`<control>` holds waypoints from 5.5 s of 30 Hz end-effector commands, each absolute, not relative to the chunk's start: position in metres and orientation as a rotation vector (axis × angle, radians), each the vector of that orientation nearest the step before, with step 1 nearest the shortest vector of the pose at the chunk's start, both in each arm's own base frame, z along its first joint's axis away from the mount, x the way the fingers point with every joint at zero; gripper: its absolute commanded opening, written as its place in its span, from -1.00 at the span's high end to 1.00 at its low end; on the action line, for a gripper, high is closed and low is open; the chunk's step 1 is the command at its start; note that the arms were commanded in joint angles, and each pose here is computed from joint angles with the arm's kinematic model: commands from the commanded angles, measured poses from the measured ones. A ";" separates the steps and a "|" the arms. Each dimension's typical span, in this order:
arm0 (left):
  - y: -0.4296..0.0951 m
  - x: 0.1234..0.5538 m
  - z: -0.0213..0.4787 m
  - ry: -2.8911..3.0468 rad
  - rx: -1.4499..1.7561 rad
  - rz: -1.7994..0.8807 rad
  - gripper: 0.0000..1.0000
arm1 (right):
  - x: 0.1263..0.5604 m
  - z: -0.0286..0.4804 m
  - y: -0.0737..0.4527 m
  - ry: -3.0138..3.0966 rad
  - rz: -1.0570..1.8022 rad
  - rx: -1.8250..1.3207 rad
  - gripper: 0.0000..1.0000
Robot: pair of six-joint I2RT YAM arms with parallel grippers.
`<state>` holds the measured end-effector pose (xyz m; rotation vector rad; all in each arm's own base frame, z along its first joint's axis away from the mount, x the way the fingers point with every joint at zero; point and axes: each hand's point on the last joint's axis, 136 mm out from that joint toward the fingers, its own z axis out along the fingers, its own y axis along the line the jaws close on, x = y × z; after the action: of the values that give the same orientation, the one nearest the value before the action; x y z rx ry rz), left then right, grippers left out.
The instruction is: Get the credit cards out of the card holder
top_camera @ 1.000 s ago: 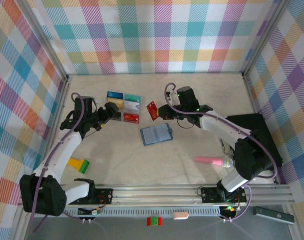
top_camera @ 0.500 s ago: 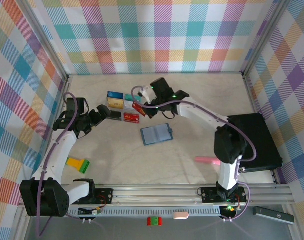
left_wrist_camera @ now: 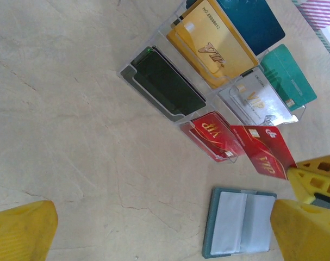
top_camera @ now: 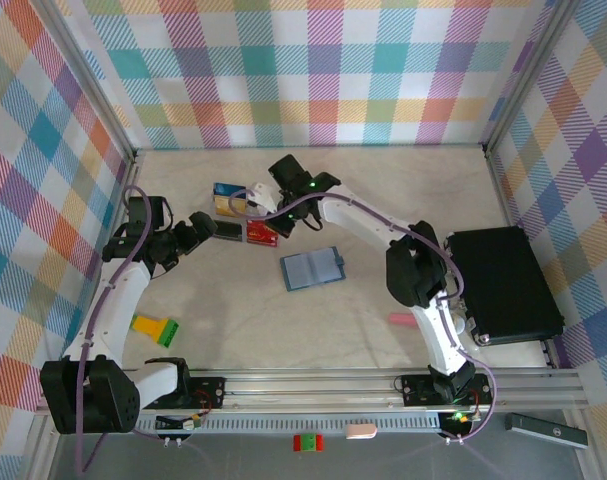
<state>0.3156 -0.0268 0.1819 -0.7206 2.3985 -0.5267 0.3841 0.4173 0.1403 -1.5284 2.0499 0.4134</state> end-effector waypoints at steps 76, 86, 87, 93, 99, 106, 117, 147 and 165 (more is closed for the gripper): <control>-0.035 0.324 0.161 2.399 -0.794 -0.650 -1.00 | 0.304 0.040 0.349 3.030 0.281 -0.516 -0.34; -0.034 0.324 0.158 2.408 -0.791 -0.642 -1.00 | 0.304 0.013 0.326 3.073 0.080 -0.489 -0.36; -0.034 0.324 0.158 2.409 -0.792 -0.641 -1.00 | 0.303 0.010 0.325 3.078 0.071 -0.487 -0.35; -0.034 0.324 0.158 2.408 -0.792 -0.639 -1.00 | 0.299 0.004 0.327 3.087 0.118 -0.478 -0.15; -0.034 0.323 0.158 2.409 -0.794 -0.639 -1.00 | 0.299 0.006 0.331 3.087 0.212 -0.445 0.17; -0.034 0.323 0.160 2.403 -0.790 -0.645 -1.00 | 0.310 0.021 0.330 3.034 0.284 -0.340 0.35; -0.033 0.329 0.172 2.372 -0.783 -0.646 -1.00 | 0.345 0.080 0.339 2.834 0.362 -0.289 0.15; 0.020 0.343 0.214 1.823 -0.514 -0.036 -0.99 | 0.361 0.190 0.062 2.079 -0.149 0.111 -0.98; 0.002 0.350 0.138 1.808 -0.224 0.012 -0.99 | 0.367 0.137 0.026 1.935 -0.084 -0.009 -0.98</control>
<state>0.3358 0.0179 0.1144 -0.3273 1.9192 0.0814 0.3489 0.0162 0.1128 0.0532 2.0778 -0.1719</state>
